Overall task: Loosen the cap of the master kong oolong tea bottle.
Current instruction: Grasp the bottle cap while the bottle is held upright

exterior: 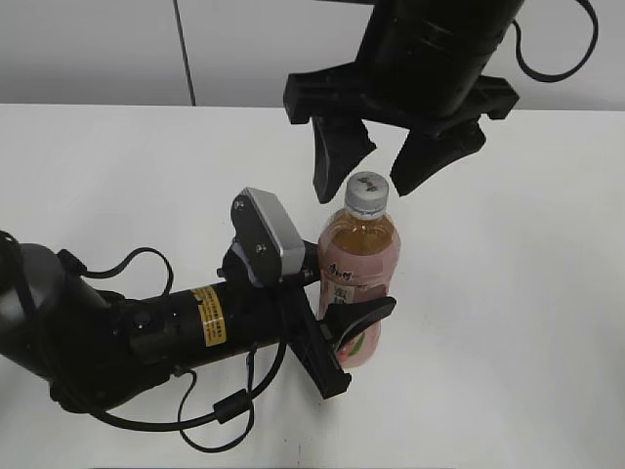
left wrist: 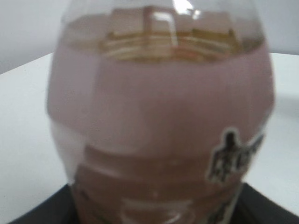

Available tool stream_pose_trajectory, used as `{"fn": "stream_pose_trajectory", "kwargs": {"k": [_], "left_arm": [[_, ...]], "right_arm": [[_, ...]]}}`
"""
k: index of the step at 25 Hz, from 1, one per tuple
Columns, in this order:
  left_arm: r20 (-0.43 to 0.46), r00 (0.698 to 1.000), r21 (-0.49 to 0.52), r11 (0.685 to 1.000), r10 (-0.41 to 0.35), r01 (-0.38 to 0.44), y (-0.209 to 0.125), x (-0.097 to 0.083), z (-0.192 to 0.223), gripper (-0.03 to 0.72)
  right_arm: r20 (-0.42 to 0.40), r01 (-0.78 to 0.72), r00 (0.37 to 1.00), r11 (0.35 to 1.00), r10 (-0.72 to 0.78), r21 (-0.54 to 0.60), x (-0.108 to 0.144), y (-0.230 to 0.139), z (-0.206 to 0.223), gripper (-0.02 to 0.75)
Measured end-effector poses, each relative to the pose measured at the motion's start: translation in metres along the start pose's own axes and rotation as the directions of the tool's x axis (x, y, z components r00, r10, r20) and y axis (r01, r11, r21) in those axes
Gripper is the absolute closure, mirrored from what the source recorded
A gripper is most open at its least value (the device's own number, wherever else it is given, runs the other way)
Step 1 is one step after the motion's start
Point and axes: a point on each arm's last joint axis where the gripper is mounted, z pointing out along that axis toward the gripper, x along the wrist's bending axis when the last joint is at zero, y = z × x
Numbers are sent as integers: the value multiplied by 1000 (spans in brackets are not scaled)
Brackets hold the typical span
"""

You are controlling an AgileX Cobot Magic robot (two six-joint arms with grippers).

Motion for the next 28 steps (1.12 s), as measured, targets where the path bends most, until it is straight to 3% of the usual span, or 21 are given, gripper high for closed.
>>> {"fn": "stream_pose_trajectory", "kwargs": {"k": [5, 11, 16, 19, 21, 24, 28], "left_arm": [[0, 1000, 0, 1000, 0, 0, 0, 0, 0, 307], [-1, 1000, 0, 1000, 0, 0, 0, 0, 0, 307], [-1, 1000, 0, 1000, 0, 0, 0, 0, 0, 307], [-1, 1000, 0, 1000, 0, 0, 0, 0, 0, 307], [-1, 1000, 0, 1000, 0, 0, 0, 0, 0, 307], [-1, 1000, 0, 1000, 0, 0, 0, 0, 0, 307], [-1, 1000, 0, 1000, 0, 0, 0, 0, 0, 307]], "right_arm": [[-2, -2, 1000, 1000, 2, 4, 0, -1, 1, 237], [-4, 6, 1000, 1000, -6, 7, 0, -1, 1, 445], [-4, 54, 999, 998, -54, 9, 0, -1, 1, 456], [-5, 208, 978, 978, -208, 8, 0, -1, 1, 456], [-6, 392, 920, 920, -392, 7, 0, -1, 1, 456], [-10, 693, 721, 721, -693, 2, 0, -1, 1, 461], [-11, 953, 303, 303, -953, -5, 1, -1, 1, 463]]}}
